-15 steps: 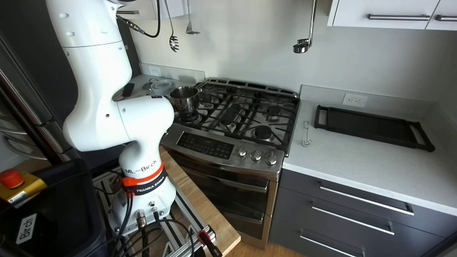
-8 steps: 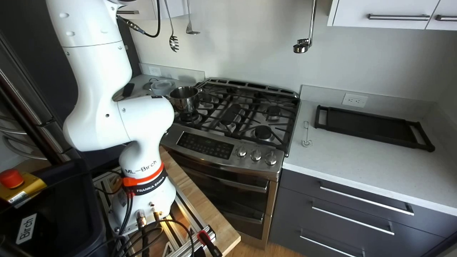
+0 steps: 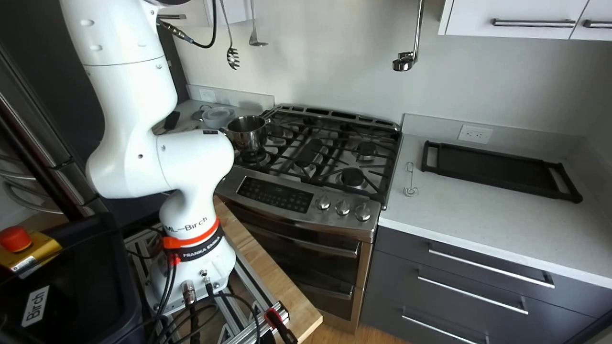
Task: Put the silver salt shaker on the stove fan
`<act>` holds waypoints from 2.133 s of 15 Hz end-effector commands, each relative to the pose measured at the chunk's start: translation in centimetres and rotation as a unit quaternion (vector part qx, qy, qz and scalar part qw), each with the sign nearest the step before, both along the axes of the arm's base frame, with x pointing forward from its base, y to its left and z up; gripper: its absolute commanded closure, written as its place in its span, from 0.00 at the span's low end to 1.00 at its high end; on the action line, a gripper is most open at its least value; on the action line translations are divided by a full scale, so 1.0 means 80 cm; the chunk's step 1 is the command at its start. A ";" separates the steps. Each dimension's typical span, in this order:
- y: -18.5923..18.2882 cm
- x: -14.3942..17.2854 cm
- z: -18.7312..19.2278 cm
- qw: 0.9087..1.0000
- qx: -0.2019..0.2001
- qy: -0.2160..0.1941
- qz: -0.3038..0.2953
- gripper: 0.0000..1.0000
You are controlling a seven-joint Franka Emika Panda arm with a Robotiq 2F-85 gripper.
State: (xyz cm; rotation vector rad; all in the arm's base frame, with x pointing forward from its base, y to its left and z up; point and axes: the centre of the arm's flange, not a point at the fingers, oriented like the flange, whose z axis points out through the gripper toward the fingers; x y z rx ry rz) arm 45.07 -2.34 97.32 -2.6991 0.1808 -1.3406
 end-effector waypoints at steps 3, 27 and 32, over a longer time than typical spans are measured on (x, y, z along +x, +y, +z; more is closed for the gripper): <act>-0.013 -0.012 -0.005 0.997 0.004 0.012 0.073 0.00; -0.017 0.003 0.001 0.991 -0.031 0.005 0.133 0.88; -0.023 0.010 0.023 0.992 0.025 0.021 0.124 0.88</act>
